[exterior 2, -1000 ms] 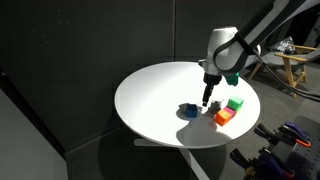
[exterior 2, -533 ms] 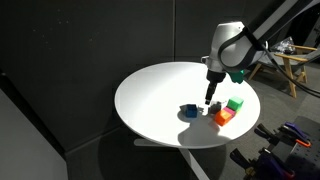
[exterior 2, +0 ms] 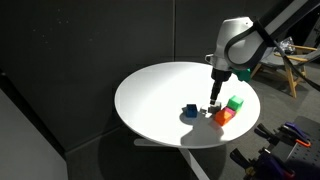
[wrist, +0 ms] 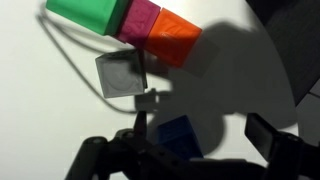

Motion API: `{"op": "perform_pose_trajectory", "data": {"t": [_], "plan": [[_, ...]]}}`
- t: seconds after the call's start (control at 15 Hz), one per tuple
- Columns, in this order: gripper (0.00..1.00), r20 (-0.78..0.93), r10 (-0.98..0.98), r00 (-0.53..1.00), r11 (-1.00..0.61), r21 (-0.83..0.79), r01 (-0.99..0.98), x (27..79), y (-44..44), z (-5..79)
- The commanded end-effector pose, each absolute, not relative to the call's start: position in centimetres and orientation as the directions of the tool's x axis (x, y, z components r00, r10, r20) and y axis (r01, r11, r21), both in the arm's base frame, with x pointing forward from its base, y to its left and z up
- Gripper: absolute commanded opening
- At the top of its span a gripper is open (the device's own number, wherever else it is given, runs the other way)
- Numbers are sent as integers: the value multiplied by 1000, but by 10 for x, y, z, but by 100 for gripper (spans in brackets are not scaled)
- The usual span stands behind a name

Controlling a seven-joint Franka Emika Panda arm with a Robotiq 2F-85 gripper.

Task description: Pick up the blue block and put it on the table

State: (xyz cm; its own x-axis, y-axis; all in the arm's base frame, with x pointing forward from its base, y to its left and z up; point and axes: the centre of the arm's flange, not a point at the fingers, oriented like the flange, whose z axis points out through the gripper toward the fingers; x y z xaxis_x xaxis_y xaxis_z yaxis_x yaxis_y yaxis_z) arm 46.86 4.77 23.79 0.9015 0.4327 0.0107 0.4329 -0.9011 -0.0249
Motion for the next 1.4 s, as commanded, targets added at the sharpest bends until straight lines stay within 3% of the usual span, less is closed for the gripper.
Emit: {"op": "perform_pose_trajectory", "data": {"t": [0.0, 1.33], "plan": [[100, 9, 433, 901, -901, -26, 433, 468, 48, 237], [100, 61, 415, 908, -909, -3, 416, 442, 50, 273]]}}
